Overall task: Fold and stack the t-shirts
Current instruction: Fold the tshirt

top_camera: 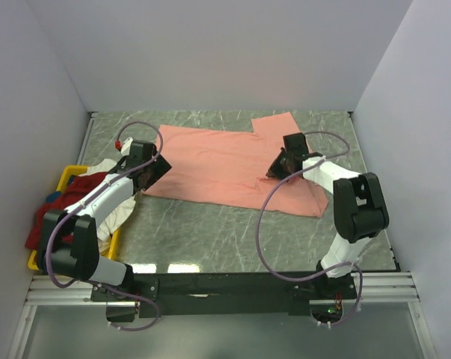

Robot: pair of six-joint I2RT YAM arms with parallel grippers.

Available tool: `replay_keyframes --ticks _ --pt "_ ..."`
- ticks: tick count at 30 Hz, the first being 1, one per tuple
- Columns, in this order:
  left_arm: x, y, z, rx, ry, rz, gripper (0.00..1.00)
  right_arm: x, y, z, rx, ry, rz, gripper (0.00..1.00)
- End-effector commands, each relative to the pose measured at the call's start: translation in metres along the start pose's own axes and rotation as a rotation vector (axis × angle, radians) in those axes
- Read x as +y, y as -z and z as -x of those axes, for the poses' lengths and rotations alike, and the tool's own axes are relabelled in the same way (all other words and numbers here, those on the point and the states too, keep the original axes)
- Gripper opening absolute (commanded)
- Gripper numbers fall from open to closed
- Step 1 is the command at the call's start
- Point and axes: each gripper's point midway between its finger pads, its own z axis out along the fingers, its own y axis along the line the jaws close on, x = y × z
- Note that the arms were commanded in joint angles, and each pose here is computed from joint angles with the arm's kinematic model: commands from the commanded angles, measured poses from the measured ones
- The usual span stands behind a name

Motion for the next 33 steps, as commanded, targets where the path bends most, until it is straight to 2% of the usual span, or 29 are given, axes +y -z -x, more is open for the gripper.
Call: replay_keyframes --ticks 1,3,6,7,10,13,17,18,20,24,25,27,33 --pt "-0.007 0.005 0.001 -0.01 -0.012 -0.049 0.78 0.022 -0.009 0.014 -0.007 0.045 0.003 0.04" --pt "-0.008 0.004 -0.001 -0.005 -0.013 -0.053 0.79 0.034 -0.012 0.021 -0.006 0.06 0.015 0.09" --pt "-0.009 0.005 -0.004 0.006 -0.013 -0.063 0.79 0.046 -0.023 0.024 0.009 0.091 0.026 0.31" --pt "-0.011 0.005 -0.007 0.019 -0.011 -0.071 0.79 0.047 -0.029 0.022 0.021 0.106 0.018 0.44" --pt "-0.015 0.007 -0.011 0.034 -0.01 -0.083 0.79 0.057 -0.029 0.027 0.028 0.122 0.024 0.59" --pt "-0.008 0.009 -0.014 0.043 0.001 -0.06 0.79 0.057 -0.009 0.037 -0.017 0.134 0.009 0.6" --pt "0.018 0.016 -0.011 -0.016 0.071 0.043 0.77 0.041 0.03 0.042 -0.082 0.092 0.003 0.6" --pt "0.025 0.015 -0.012 -0.022 0.08 0.069 0.75 0.023 0.032 0.029 -0.06 0.053 -0.021 0.59" --pt "0.04 0.015 -0.013 -0.041 0.103 0.132 0.72 0.019 0.054 0.023 -0.079 0.028 0.011 0.57" --pt "0.063 0.009 -0.02 -0.054 0.122 0.218 0.67 -0.032 0.071 -0.01 -0.082 -0.054 -0.071 0.54" --pt "0.066 0.007 -0.022 -0.059 0.128 0.229 0.66 -0.035 0.083 -0.01 -0.118 -0.073 -0.061 0.53" --pt "0.07 0.002 -0.023 -0.073 0.131 0.235 0.63 -0.06 0.084 -0.033 -0.094 -0.106 -0.091 0.53" --pt "0.074 -0.016 -0.021 -0.096 0.131 0.259 0.57 -0.106 0.091 -0.058 -0.132 -0.187 -0.146 0.52"
